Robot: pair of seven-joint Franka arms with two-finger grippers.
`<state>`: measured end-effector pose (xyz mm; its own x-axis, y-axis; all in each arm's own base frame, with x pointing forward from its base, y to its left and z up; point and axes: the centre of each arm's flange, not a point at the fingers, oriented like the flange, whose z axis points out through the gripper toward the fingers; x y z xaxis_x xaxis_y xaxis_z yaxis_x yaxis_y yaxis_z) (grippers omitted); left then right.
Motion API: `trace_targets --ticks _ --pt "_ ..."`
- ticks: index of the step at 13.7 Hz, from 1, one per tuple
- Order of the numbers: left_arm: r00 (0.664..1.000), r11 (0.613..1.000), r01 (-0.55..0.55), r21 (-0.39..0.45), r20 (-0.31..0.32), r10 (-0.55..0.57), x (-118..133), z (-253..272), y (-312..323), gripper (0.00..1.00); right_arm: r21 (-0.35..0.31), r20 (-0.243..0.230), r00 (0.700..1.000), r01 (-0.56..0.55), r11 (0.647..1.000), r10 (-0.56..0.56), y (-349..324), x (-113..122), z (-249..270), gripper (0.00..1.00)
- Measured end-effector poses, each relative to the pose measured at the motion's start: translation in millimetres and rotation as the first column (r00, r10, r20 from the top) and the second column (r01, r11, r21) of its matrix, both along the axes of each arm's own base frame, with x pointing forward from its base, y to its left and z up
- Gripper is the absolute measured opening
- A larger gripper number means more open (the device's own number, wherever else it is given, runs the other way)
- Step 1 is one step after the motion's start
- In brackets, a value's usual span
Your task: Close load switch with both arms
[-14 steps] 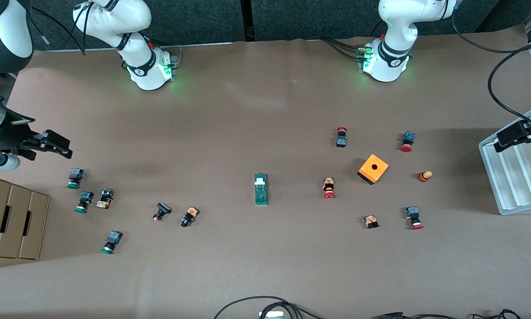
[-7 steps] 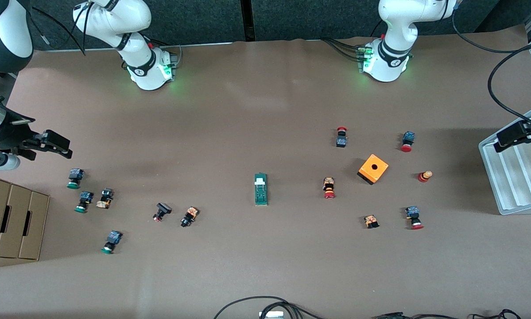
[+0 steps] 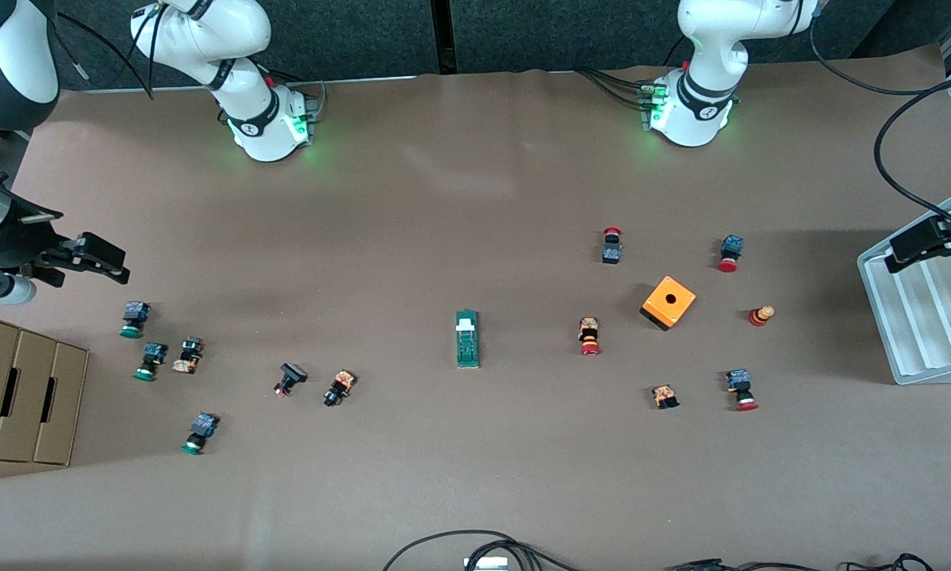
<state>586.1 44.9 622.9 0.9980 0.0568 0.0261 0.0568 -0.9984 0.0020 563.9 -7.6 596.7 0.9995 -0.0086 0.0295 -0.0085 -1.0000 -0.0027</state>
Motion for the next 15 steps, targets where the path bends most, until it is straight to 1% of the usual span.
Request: trace_targets --ticks 15 --pt "1.000 1.000 -0.015 0.000 -0.010 0.015 2.1 -5.9 8.5 1.00 0.000 0.000 1.000 0.000 1.000 0.000 0.1 0.0 0.0 1.00"
